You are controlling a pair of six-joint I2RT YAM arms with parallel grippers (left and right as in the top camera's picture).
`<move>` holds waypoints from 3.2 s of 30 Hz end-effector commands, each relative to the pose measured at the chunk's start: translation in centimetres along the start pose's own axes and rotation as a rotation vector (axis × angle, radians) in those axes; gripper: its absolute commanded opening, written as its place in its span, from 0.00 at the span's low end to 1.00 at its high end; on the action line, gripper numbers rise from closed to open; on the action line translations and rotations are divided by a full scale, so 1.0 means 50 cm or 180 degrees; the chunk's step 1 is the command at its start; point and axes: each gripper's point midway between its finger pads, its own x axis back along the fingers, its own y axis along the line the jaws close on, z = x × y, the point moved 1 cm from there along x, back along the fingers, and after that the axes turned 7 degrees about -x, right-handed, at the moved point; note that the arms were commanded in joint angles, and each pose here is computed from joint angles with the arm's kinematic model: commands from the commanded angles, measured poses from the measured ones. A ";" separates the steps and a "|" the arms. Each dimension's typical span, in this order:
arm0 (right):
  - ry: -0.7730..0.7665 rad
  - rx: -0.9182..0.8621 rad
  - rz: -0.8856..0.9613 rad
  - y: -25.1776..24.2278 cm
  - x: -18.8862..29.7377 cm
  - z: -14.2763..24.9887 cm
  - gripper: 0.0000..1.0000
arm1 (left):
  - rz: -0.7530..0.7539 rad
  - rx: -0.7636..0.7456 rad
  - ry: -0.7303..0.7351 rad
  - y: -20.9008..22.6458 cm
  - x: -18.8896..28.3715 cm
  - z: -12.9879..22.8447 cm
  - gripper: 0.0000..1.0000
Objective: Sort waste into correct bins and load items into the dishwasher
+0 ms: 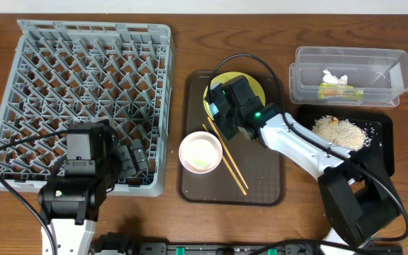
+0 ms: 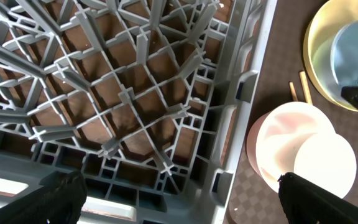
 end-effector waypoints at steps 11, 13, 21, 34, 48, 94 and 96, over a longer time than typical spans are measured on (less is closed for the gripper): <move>-0.0149 -0.0185 -0.0744 0.109 0.160 -0.033 0.42 | -0.0021 0.0004 -0.0052 -0.001 0.009 -0.010 1.00; 0.0052 -0.0255 -0.0750 0.118 0.151 -0.004 0.38 | -0.0021 0.0004 -0.0052 -0.001 0.009 -0.010 1.00; 0.0537 -0.0191 -0.0800 0.158 0.087 0.064 0.36 | -0.0021 0.0004 -0.0052 -0.001 0.009 -0.010 1.00; 0.0579 -0.0348 -0.0642 0.143 0.045 0.067 0.05 | -0.0020 0.0004 -0.0051 -0.001 0.009 -0.010 1.00; -0.0669 -0.1058 -0.0757 -0.052 0.301 -0.149 0.01 | 0.0735 0.0054 -0.0106 -0.080 0.011 -0.032 1.00; -0.0620 -0.0977 -0.3495 0.074 0.404 -0.185 0.02 | 0.4370 -0.1242 -0.0805 -0.471 0.187 -0.165 0.86; -0.0614 -0.0973 -0.3500 0.076 0.404 -0.185 0.02 | 0.4375 -0.1258 -0.0831 -0.471 0.189 -0.166 0.86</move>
